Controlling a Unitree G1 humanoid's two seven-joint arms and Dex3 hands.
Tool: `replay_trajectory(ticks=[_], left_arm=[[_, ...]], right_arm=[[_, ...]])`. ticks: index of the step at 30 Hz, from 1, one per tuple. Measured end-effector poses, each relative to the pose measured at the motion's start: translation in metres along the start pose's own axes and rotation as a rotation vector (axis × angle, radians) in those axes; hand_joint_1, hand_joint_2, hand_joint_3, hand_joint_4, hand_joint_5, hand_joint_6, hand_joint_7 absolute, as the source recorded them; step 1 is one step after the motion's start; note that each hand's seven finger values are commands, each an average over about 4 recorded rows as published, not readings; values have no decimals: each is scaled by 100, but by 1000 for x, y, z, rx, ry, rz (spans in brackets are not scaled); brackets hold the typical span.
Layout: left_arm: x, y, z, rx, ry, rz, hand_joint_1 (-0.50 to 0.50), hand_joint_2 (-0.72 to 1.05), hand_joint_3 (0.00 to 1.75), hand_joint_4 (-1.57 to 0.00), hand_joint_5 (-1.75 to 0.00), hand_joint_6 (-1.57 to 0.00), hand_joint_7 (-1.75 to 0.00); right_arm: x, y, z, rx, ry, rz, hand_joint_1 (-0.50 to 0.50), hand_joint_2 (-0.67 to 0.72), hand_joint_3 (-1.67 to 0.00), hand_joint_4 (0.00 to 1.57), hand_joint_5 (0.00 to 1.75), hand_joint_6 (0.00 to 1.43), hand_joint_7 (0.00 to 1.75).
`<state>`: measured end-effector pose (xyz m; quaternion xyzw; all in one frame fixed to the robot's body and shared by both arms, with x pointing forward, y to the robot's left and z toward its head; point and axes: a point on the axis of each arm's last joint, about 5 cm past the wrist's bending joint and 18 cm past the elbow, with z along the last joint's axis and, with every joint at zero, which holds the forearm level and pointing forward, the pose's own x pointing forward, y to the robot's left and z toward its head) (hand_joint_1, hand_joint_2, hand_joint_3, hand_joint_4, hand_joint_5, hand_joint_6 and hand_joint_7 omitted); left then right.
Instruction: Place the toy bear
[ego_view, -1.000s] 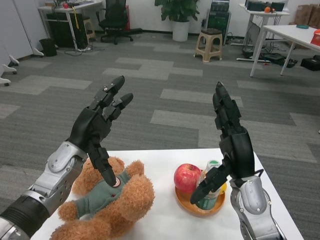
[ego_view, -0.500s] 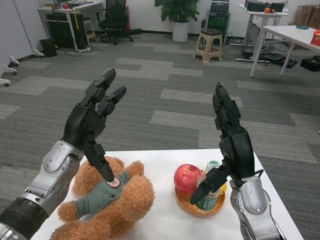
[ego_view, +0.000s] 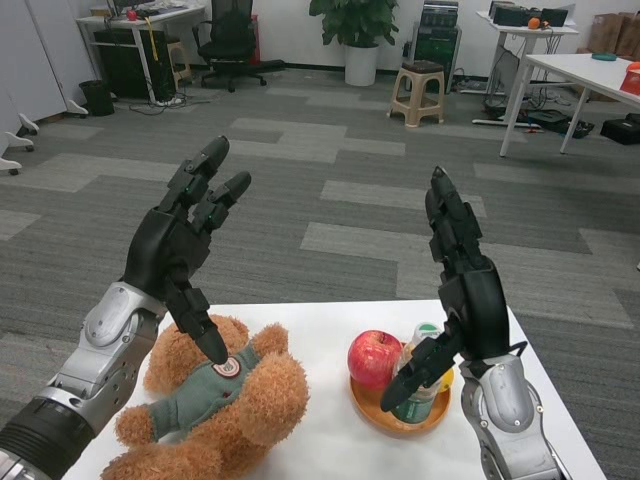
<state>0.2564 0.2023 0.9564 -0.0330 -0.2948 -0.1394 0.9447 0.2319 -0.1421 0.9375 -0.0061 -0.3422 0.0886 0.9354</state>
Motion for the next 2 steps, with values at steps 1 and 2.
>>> replay_trajectory(ticks=[1,2], left_arm=[[0,0,0,0,-1,0,-48,-72,9,0,-41,0,-14],[0,0,0,0,-1,-1,-48,-72,9,0,-41,0,-14]], right_arm=[[0,0,0,0,0,0,-38,47,0,0,0,0,0],[0,0,0,0,0,0,-38,47,0,0,0,0,0]])
